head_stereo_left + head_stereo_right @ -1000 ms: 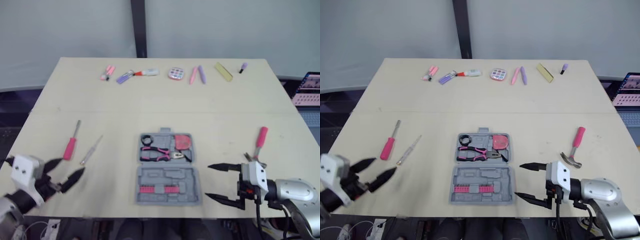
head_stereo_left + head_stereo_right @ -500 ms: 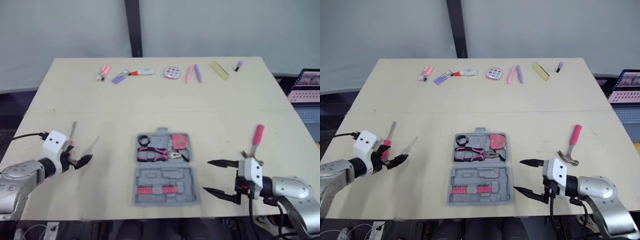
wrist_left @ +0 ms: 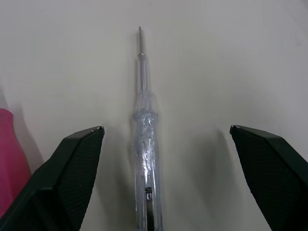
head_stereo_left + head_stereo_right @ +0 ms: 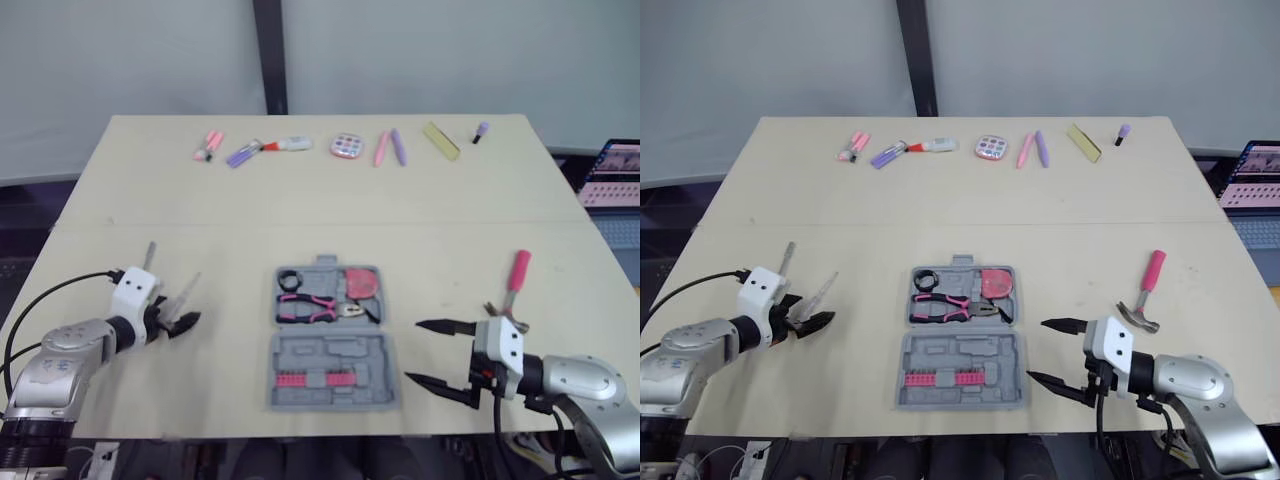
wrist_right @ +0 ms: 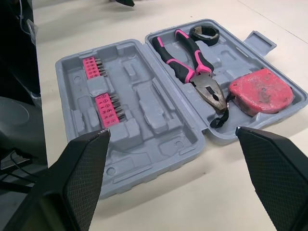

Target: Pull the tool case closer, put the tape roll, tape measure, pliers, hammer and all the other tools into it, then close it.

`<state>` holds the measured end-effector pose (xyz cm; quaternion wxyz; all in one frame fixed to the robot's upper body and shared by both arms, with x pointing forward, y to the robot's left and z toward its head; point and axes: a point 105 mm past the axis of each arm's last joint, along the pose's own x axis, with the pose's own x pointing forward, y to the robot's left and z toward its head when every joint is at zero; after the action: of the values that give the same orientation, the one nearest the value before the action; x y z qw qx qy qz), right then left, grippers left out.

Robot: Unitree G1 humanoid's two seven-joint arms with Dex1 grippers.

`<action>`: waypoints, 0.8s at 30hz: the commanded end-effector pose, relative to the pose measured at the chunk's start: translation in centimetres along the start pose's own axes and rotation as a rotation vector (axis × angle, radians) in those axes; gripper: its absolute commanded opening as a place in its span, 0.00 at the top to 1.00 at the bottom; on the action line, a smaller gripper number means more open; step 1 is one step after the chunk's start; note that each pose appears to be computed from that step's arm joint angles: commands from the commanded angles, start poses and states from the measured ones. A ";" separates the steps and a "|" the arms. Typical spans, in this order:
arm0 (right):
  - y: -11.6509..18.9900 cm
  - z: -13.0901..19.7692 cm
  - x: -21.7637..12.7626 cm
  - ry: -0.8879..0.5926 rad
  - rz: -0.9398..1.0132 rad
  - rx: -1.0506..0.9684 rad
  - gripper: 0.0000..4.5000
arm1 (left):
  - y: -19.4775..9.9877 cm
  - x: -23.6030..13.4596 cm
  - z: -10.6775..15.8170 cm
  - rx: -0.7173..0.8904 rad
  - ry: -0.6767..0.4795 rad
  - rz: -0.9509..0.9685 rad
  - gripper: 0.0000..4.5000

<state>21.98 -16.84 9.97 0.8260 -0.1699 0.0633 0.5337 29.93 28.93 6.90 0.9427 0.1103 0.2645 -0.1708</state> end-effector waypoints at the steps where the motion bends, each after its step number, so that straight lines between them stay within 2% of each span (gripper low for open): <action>1: 0.0 1.0 -0.1 -0.023 -0.008 -0.034 0.02 | 0.1 0.3 0.1 0.013 -0.001 -0.004 0.00; 22: 0.4 1.6 -0.4 -0.065 0.013 -0.021 0.02 | -1.1 1.3 -0.4 0.005 0.026 -0.050 0.00; 24: 0.4 1.6 -0.5 -0.063 0.013 -0.020 0.00 | -1.1 1.3 -0.5 -0.006 0.029 -0.046 0.11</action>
<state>21.50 -16.62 10.18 0.8261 -0.1500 0.0569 0.5403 30.55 28.11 6.16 0.9380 0.1127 0.2724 -0.1822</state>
